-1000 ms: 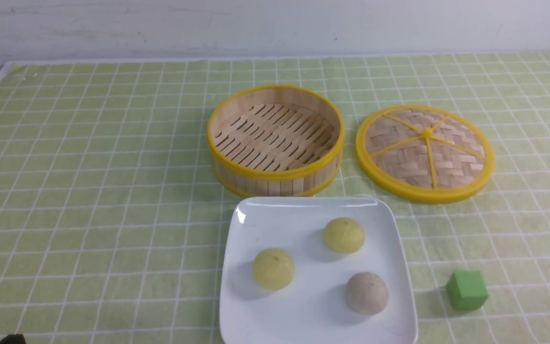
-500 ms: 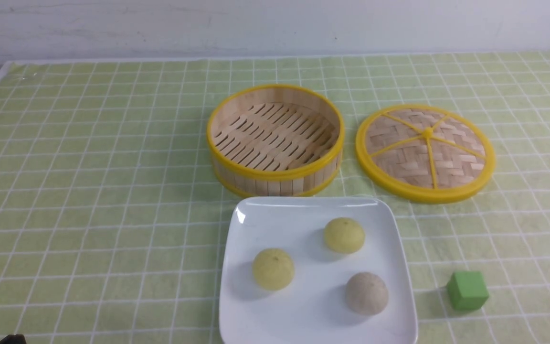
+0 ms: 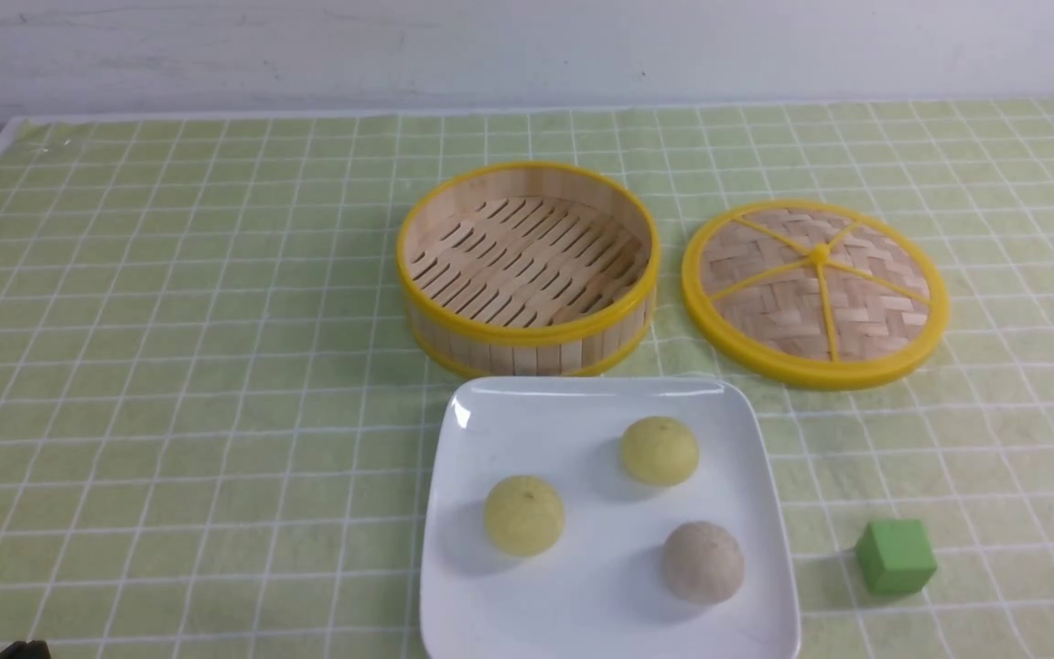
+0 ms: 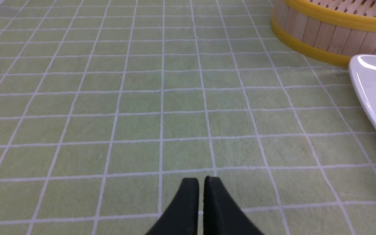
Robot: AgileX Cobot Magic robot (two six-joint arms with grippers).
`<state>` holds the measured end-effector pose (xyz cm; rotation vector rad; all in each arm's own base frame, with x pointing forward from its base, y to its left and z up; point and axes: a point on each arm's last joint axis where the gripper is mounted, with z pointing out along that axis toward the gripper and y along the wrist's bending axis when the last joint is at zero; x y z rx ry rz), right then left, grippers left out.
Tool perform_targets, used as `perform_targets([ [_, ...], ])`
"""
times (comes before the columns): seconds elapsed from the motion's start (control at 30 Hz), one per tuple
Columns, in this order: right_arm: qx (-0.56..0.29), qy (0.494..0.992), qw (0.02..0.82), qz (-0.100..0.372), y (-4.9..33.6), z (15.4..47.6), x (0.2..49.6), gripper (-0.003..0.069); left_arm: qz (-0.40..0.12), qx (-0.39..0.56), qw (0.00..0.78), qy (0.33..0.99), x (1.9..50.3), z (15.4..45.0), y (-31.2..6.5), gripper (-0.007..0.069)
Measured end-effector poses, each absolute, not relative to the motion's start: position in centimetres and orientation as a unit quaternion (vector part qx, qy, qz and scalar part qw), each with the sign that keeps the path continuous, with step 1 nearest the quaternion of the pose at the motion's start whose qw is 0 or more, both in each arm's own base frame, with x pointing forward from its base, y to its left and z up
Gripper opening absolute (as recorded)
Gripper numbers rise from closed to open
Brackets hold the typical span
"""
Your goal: Put the steamed buns into the plate on the green tablecloth.
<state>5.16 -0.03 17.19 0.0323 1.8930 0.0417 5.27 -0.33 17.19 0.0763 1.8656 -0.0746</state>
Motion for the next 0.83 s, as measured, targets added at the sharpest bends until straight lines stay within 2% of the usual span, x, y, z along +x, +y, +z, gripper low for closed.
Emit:
perform_targets([
  [0.33,0.014,0.811,0.584,0.018,-0.03,17.19,5.16,0.0162,-0.03,0.03,0.594,0.803,5.27,17.19,-0.29,0.0051],
  [0.63,0.014,0.811,0.584,0.018,-0.04,17.19,5.16,0.0172,0.003,-0.014,0.596,0.803,5.27,17.21,0.3,0.0055],
  [0.83,0.014,0.811,0.584,0.018,-0.04,17.19,5.16,0.0182,0.007,-0.019,0.595,0.803,5.27,17.2,0.36,0.0064],
])
